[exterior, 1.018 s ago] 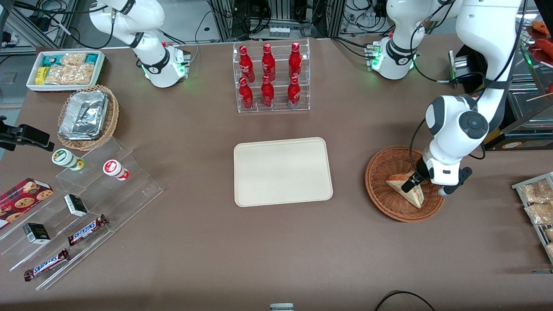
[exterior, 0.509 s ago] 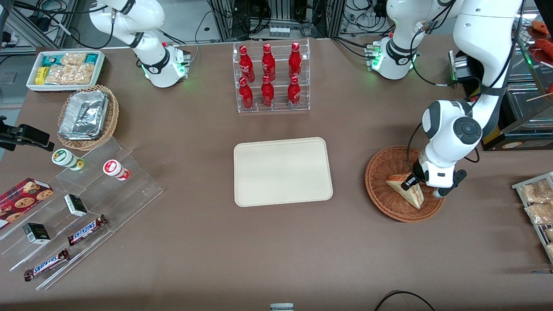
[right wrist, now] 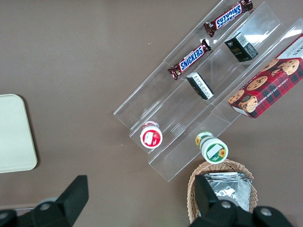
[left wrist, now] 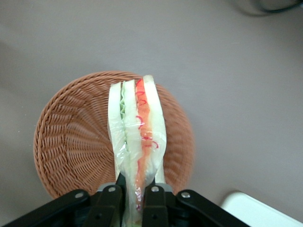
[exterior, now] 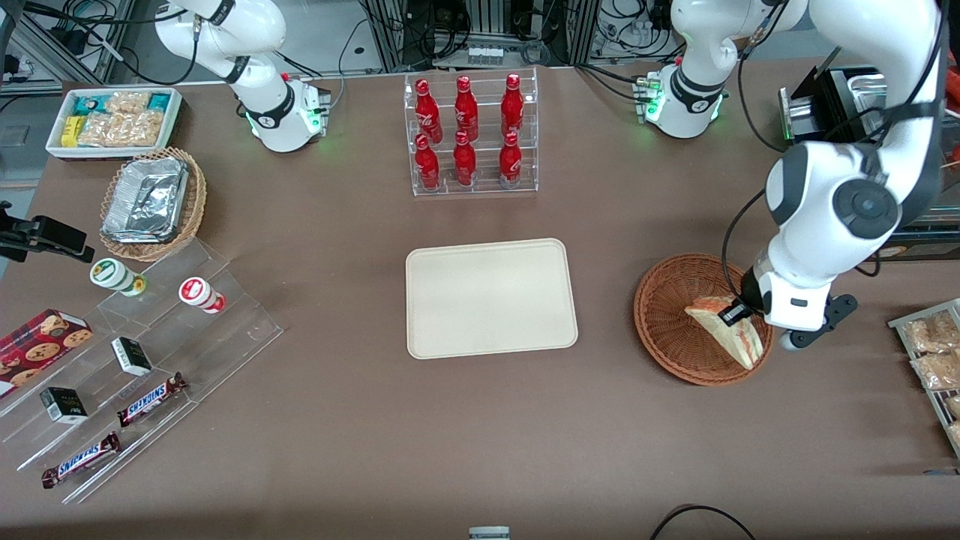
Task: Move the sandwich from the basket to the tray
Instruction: 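Lift the sandwich and carry it over the cream tray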
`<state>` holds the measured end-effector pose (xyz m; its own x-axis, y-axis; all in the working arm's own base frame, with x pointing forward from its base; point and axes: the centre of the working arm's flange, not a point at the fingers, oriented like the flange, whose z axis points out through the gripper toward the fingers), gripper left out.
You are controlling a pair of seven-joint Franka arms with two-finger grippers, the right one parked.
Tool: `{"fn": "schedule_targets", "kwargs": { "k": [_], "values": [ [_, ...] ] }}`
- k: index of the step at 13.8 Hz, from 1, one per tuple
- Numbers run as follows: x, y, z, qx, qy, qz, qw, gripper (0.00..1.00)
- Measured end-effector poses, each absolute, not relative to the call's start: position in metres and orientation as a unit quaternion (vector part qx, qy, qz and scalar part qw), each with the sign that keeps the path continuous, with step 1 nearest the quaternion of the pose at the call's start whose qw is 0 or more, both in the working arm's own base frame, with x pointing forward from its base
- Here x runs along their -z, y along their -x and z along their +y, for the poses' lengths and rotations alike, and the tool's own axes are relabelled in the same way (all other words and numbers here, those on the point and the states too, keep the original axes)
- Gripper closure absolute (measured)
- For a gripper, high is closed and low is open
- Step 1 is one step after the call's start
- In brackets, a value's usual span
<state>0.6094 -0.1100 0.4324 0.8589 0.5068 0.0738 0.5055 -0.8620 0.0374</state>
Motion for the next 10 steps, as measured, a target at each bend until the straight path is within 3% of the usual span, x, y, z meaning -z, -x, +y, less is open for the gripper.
{"fn": "schedule_targets", "kwargs": {
  "k": [4,10],
  "values": [
    [-0.478,-0.603,-0.209,-0.064,-0.981,0.181,0.034,0.85],
    [-0.407,-0.555,-0.391,-0.012,-0.997,0.060,0.041,0.85]
  ]
}}
